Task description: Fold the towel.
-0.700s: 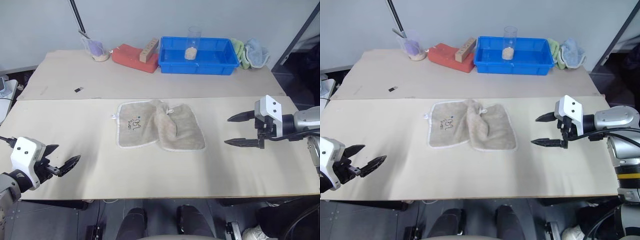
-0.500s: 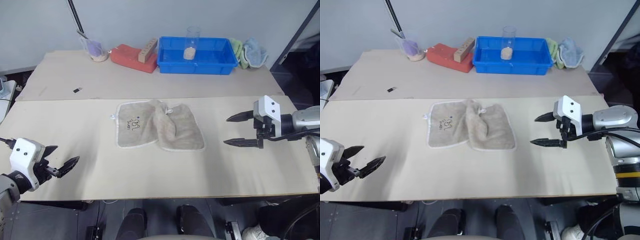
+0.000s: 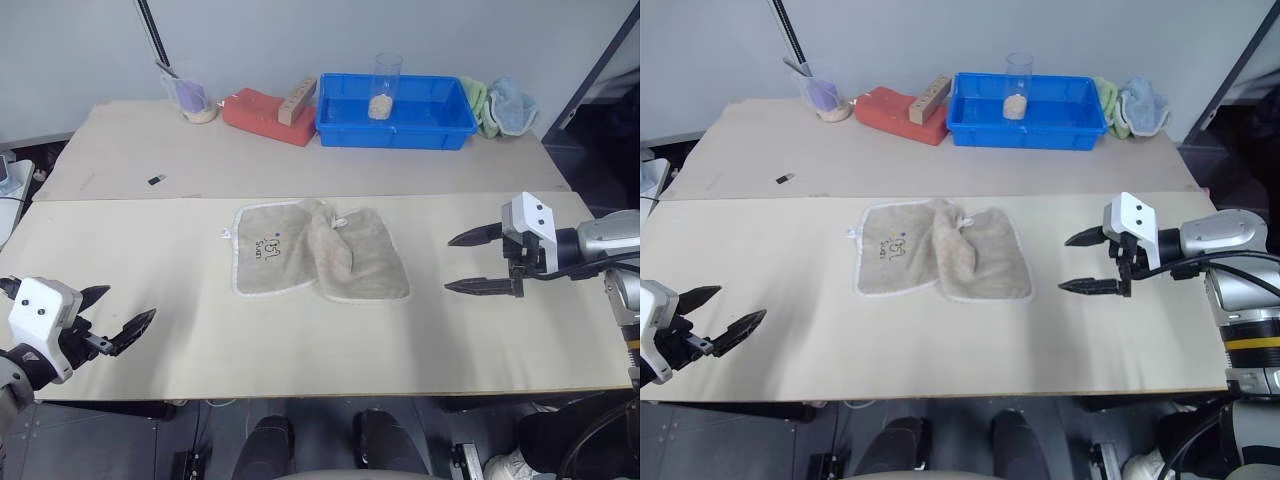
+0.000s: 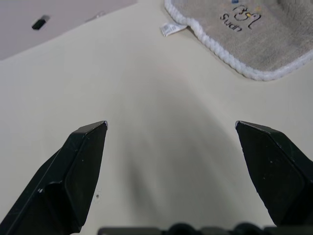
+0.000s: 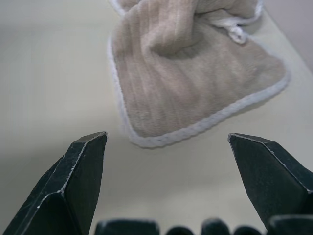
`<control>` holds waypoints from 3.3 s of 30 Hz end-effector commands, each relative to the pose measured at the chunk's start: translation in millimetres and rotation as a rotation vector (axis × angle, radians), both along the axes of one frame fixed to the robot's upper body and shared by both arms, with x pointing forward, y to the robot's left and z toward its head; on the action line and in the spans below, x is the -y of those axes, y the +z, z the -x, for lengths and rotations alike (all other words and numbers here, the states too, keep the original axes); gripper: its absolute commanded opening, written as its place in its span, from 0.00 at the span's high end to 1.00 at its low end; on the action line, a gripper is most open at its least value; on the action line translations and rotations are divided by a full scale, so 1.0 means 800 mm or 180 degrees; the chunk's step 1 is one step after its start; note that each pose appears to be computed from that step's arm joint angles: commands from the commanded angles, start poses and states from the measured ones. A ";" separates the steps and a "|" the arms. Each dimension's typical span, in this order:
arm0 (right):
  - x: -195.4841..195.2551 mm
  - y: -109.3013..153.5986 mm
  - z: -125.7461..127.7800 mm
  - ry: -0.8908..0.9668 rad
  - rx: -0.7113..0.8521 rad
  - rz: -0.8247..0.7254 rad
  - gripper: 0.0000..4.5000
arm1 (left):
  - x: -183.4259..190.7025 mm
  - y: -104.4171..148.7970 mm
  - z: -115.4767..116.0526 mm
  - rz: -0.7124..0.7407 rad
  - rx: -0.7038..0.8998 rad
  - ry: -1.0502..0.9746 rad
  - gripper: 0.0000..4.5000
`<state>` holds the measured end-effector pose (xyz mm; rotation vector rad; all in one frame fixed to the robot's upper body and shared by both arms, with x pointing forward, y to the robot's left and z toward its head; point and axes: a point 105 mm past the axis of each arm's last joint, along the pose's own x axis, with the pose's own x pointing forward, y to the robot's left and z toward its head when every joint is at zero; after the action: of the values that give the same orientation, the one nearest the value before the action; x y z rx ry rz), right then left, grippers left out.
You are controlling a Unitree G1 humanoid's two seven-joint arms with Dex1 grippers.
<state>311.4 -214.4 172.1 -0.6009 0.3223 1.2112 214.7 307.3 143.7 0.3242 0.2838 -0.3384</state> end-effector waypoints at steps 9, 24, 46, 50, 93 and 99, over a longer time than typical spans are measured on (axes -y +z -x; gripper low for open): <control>-0.020 0.011 0.014 0.0219 0.0165 0.0092 0.02 | 0.057 -0.006 -0.025 -0.0090 0.0073 -0.0640 0.00; -0.056 0.003 0.037 0.0078 0.0056 -0.0108 0.02 | 0.120 -0.058 -0.119 -0.0166 0.0024 -0.1196 0.00; -0.092 -0.068 0.016 0.0117 0.0301 0.0048 0.00 | 0.120 -0.071 -0.128 -0.0083 -0.0087 -0.1301 0.99; -0.095 -0.091 0.008 0.0141 0.0226 0.0107 0.00 | 0.114 -0.067 -0.119 -0.0089 -0.0099 -0.1262 0.99; -0.018 0.173 -0.074 -0.0440 0.1002 -0.0642 0.99 | 0.042 0.171 -0.173 0.0786 0.0546 -0.1171 1.00; 0.000 0.116 -0.045 -0.0324 0.0730 -0.0228 0.99 | 0.038 0.094 -0.133 0.0487 -0.0053 -0.1249 1.00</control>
<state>359.3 -212.2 262.8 -0.5919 0.1314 1.0180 333.0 279.4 217.7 0.1641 0.2068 -0.7194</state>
